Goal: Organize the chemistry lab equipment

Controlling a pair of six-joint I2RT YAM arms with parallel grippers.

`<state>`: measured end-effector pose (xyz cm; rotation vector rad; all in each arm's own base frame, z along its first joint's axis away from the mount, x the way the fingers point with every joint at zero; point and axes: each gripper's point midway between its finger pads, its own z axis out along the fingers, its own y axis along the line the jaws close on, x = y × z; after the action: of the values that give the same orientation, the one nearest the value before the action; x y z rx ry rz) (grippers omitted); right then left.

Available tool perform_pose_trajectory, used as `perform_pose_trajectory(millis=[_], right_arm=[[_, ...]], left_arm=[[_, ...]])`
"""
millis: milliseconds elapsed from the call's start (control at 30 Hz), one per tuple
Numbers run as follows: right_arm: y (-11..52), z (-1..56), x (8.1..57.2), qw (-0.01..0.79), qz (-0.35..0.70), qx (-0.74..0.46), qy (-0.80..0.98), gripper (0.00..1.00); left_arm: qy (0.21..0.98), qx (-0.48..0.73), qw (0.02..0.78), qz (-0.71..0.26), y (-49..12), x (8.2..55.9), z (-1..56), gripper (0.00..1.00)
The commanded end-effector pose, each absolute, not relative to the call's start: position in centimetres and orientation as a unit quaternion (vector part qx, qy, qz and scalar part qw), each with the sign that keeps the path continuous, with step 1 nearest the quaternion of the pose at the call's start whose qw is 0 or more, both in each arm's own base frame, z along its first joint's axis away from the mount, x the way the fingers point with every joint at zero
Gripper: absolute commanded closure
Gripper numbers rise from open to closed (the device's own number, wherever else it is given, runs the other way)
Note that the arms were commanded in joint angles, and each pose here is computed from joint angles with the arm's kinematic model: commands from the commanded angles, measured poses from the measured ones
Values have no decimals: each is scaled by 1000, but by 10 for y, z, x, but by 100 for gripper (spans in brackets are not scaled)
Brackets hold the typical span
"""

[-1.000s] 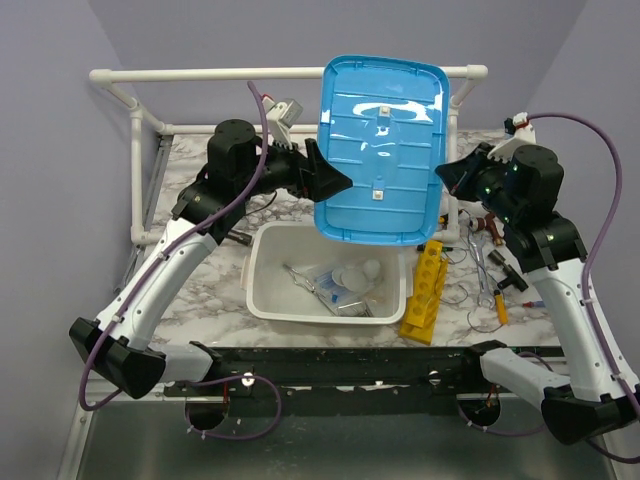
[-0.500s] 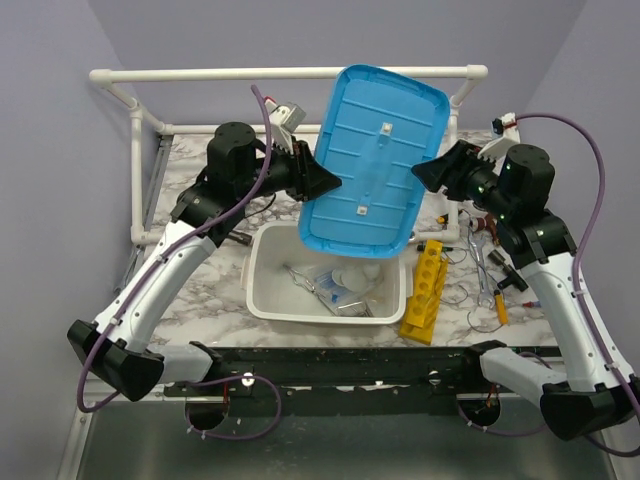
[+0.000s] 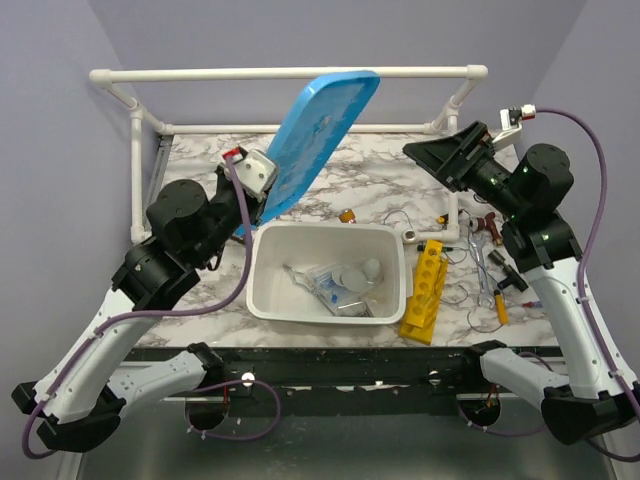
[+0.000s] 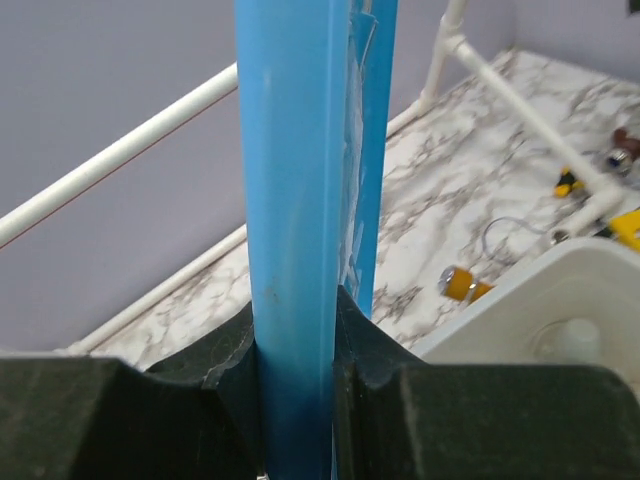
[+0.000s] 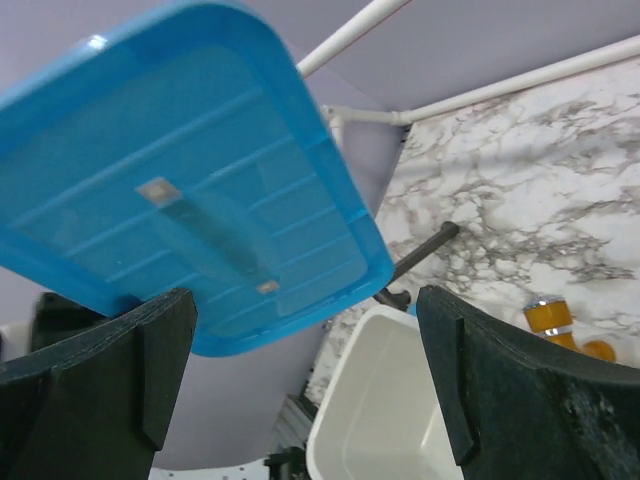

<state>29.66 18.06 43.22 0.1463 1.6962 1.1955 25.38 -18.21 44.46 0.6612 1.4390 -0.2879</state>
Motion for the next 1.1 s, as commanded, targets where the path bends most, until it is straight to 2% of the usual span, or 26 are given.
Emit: perform_pose_trajectory(millis=[0, 167, 333, 467, 733, 800, 900, 1000, 1033, 1067], right_arm=[[182, 475, 284, 505, 585, 105, 626, 0], [188, 477, 289, 451, 620, 149, 624, 0], [193, 427, 310, 378, 570, 207, 699, 0], [205, 388, 311, 307, 568, 221, 731, 0], [205, 364, 305, 289, 565, 233, 737, 3], [207, 363, 303, 284, 570, 227, 737, 11], [209, 361, 300, 281, 574, 221, 737, 37], [206, 362, 297, 290, 570, 219, 737, 59], [205, 361, 296, 293, 568, 220, 737, 67], [204, 360, 296, 294, 567, 221, 737, 71]], left_arm=[[648, 312, 694, 42, -151, 272, 416, 100], [620, 369, 689, 72, -167, 256, 395, 100], [603, 422, 665, 127, -185, 251, 372, 100], [596, 449, 656, 114, -204, 243, 362, 100], [566, 498, 639, 153, -229, 237, 340, 100], [558, 509, 637, 154, -234, 234, 335, 100], [554, 515, 633, 164, -237, 233, 331, 100], [553, 518, 632, 165, -237, 231, 327, 100], [554, 519, 631, 160, -237, 228, 326, 98], [557, 519, 630, 154, -236, 226, 324, 89]])
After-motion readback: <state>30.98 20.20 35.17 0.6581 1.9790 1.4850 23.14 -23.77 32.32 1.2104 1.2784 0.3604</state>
